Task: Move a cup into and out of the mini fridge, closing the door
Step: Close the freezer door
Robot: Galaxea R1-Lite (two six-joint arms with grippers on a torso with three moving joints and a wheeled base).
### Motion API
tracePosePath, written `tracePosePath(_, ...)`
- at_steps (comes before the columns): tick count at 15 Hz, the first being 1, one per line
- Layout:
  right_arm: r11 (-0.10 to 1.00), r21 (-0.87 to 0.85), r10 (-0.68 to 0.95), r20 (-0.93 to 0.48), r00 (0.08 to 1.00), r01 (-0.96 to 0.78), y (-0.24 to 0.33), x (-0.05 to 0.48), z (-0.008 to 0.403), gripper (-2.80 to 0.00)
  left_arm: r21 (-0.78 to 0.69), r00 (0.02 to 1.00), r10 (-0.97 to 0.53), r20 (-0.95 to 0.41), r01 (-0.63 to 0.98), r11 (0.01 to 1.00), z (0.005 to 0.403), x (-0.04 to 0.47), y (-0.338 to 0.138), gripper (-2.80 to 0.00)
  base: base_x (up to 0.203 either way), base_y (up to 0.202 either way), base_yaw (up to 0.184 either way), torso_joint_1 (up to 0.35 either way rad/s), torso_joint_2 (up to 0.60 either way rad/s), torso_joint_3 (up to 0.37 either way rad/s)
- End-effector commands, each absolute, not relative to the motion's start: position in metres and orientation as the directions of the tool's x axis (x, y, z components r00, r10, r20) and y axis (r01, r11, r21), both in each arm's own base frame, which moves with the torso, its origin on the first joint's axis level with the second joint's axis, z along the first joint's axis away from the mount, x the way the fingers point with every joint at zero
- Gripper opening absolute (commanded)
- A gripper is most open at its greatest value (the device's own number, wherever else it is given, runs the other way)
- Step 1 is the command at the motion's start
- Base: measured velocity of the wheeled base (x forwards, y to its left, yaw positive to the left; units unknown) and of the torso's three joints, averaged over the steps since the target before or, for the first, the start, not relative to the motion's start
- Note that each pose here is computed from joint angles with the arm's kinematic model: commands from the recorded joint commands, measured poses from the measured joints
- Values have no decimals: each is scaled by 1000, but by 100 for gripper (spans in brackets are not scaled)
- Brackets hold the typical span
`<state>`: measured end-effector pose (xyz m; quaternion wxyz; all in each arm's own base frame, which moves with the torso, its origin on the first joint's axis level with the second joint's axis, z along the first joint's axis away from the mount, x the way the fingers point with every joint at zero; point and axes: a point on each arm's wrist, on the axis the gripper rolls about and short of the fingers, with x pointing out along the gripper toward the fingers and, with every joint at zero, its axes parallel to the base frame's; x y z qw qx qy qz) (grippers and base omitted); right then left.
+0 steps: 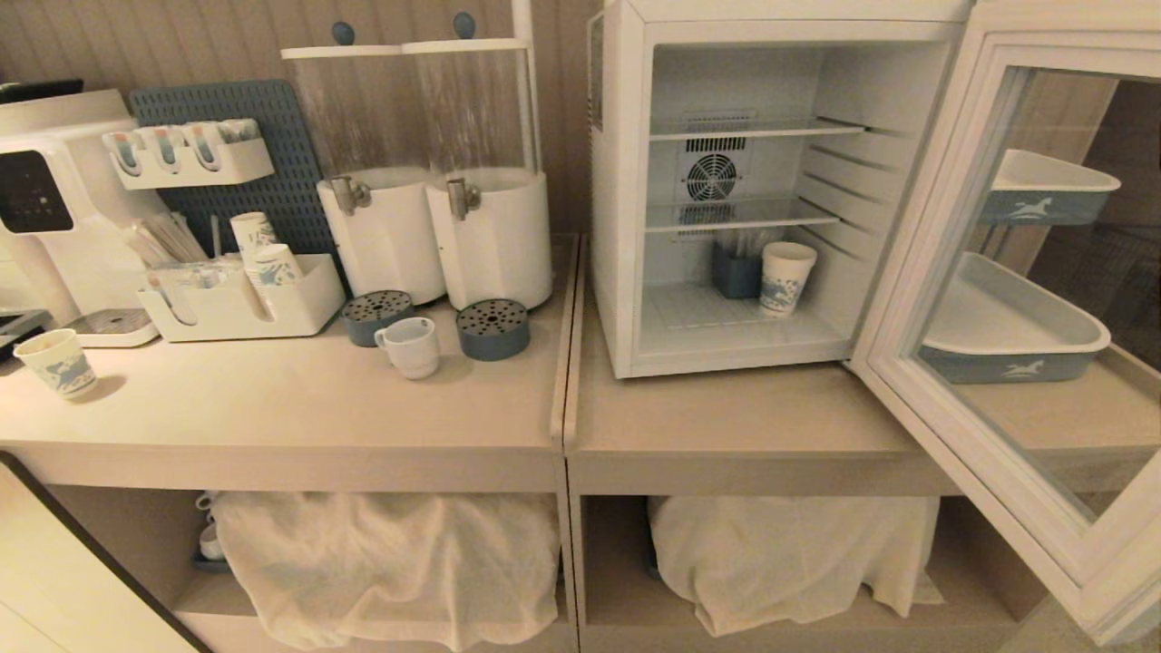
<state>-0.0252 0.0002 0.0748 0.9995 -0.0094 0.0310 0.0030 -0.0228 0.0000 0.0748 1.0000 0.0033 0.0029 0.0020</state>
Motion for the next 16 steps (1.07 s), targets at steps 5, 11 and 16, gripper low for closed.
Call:
tracePosePath(5,1000,-19,6,-63,998,-7,0,-25,75,-280,6,1000,5,-8,-5,1000,74,-23,0,-280,0,-194,-1,3,1,1)
tracePosePath(11,1000,-20,6,-63,998,-8,0,-25,75,-280,6,1000,5,-7,-5,1000,75,-23,0,-280,0,-191,2,0,4,3)
tracePosePath(16,1000,-19,5,-64,998,-6,0,-25,75,-280,0,1000,5,-5,-5,1000,75,-23,0,-280,0,-129,0,3,3,2)
